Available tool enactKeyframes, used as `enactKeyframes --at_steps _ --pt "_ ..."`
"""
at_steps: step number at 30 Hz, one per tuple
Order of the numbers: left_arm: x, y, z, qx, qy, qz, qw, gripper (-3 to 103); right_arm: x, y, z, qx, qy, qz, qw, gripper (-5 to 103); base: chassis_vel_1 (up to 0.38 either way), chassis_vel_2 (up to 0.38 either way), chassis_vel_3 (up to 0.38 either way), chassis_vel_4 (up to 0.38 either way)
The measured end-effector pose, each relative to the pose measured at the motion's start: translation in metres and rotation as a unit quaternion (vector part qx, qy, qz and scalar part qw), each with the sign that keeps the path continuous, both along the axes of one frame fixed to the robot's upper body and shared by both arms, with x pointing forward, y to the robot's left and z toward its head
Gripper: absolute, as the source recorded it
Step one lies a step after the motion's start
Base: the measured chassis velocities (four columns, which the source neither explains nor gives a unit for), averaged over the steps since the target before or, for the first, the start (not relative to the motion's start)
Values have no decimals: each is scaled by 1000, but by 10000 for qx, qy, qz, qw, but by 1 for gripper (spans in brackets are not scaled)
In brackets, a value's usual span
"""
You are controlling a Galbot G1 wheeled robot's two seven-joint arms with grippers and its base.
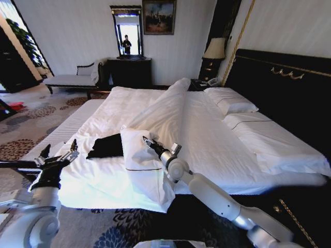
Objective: Fold the clothes on the bed.
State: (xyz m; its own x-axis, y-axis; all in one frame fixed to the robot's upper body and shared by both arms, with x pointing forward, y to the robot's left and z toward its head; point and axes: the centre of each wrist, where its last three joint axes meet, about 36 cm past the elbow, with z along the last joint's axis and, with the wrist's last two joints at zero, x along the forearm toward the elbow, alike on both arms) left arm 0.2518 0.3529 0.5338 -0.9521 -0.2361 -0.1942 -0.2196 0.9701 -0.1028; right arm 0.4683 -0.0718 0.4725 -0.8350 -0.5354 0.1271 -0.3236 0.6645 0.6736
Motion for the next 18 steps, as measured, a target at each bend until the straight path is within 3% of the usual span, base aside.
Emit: enactKeyframes --at_steps 3,6,9,10,12,15,18 --pt "1 -1 -2 -37 6 9 10000 100 0 1 -1 9 -15 -7 10000 54 0 0 0 0" --pt "3 -1 -5 -49 33 27 10000 100 -1 4 0 131 -60 -43 9999 37 0 0 0 0" --pt "3 0 -6 -45 48 52 10000 100 -2 6 4 278 -63 -57 9996 32 0 0 0 0" --pt "4 1 -8 -45 63 71 9999 100 -3 7 7 355 -75 -69 9993 21 0 0 0 0" --pt "4 1 -9 -46 73 79 9999 100 -3 7 7 397 -88 -77 9991 21 0 0 0 0" --pt "5 2 -13 -24 112 119 9999 100 -2 5 7 594 -196 -111 9980 5 0 0 0 0" --pt "5 2 -14 15 123 137 9998 100 -1 3 8 774 -276 -186 9964 2 0 0 0 0"
